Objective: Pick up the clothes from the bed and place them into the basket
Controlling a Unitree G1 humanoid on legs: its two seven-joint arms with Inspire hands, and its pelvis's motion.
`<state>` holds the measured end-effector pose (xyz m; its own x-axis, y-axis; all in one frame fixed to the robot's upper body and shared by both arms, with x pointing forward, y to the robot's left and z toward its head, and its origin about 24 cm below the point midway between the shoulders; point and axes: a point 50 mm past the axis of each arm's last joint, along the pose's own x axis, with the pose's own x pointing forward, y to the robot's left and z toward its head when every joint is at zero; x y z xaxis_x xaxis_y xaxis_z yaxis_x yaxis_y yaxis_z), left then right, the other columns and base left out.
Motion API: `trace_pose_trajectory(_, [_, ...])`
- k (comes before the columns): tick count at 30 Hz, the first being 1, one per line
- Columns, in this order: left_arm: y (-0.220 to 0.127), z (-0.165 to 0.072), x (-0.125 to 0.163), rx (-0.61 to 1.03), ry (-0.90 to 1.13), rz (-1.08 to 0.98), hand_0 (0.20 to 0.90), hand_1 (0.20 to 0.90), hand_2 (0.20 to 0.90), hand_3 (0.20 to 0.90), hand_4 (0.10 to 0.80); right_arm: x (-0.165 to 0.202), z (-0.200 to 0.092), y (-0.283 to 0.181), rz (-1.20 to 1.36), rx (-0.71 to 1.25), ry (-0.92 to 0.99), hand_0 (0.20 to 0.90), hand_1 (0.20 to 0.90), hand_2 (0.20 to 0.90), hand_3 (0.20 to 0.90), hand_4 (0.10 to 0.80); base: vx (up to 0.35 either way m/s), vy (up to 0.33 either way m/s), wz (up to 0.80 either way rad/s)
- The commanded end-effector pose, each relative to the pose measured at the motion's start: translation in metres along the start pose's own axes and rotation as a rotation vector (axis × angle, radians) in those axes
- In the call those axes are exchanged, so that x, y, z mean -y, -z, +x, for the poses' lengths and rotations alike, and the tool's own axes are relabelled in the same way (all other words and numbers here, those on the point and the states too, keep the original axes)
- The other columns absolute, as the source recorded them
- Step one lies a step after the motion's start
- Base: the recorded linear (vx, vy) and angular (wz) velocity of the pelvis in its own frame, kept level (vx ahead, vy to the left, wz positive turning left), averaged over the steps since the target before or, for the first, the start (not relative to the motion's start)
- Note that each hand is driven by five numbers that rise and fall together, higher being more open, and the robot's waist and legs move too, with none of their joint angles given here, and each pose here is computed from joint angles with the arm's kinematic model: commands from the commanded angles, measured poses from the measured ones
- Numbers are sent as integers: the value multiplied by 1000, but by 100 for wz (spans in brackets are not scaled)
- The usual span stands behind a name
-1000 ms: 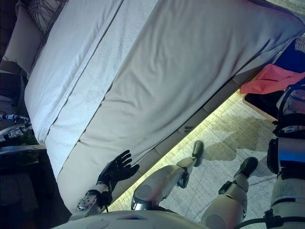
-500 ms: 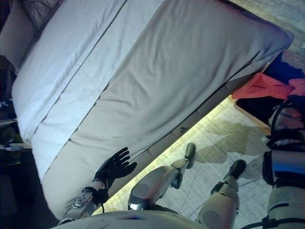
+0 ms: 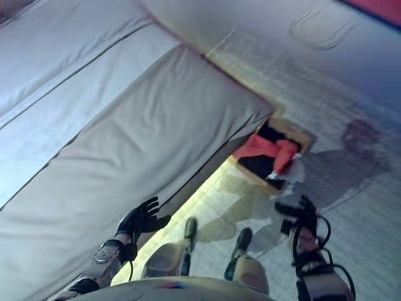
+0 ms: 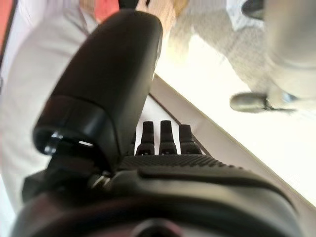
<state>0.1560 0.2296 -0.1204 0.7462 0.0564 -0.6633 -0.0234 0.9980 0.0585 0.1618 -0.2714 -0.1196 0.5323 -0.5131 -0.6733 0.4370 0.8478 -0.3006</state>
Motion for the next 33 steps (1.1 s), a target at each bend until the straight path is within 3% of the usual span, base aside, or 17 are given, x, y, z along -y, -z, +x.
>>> trace_pose_trajectory(1, [4,1,-4,-9,-55,2,900,900,900,900,800,1,-4,0,-84,85,-67,900,900,900,900,800,56,17,-29])
trace_pose_trajectory(10, [31,-3,6,-140,-11,-35,900,900,900,900,800,-17,-28,71,-150,-163,-151,900,900,900,900,800,-9,46,-17])
trace_pose_trajectory(15, [42,-5,11,-218,52,-53,900,900,900,900,800,-10,-36,95,-130,-304,-94,900,900,900,900,800,3,44,-12])
trace_pose_trajectory(33, [41,-5,16,-232,129,-40,900,900,900,900,800,-10,-31,86,-151,-265,-86,900,900,900,900,800,-4,10,-3])
